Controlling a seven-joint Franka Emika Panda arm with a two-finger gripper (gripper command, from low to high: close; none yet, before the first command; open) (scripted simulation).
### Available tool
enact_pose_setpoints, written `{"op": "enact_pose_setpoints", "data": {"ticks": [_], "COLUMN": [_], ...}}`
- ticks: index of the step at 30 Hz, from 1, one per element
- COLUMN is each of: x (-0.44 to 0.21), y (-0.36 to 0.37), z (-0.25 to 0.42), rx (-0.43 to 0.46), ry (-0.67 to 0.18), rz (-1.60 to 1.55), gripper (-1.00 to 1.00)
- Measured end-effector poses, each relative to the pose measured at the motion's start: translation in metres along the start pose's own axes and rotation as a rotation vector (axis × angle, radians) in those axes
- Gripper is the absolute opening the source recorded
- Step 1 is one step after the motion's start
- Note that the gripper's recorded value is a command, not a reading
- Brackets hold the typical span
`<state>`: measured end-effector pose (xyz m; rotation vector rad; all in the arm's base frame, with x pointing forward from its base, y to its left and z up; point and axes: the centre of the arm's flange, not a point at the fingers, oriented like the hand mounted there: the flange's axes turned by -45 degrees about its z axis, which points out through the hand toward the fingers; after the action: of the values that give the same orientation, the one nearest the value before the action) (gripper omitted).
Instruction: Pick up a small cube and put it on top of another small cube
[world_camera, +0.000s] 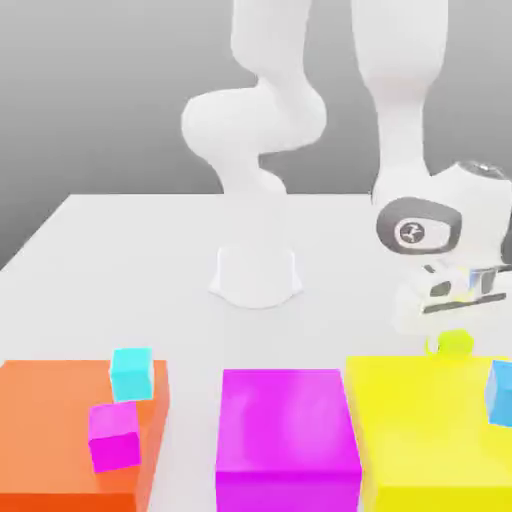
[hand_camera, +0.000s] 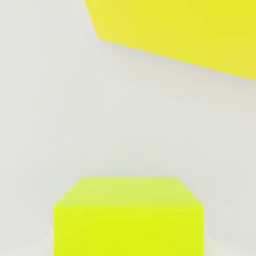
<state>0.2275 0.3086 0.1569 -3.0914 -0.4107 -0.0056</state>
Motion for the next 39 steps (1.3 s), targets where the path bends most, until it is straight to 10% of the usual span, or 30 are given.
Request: {"op": "enact_pose_setpoints", "data": {"ticks": [10,19,33,39], "x": [-0.005,-0.118,0.043,0.076], "y": [0.003,-0.082,0.112,0.258], "z": [-0.036,-0.027,-0.049,-0.091], "rx": [-0.017,-0.005,-0.056,-0.02], "ry": [-0.006,-0.274,-0.4,-0.322], "rz": [-0.007,-0.131,1.223,1.832], "gripper": [-1.0,-1.0,-1.0,-1.0]}}
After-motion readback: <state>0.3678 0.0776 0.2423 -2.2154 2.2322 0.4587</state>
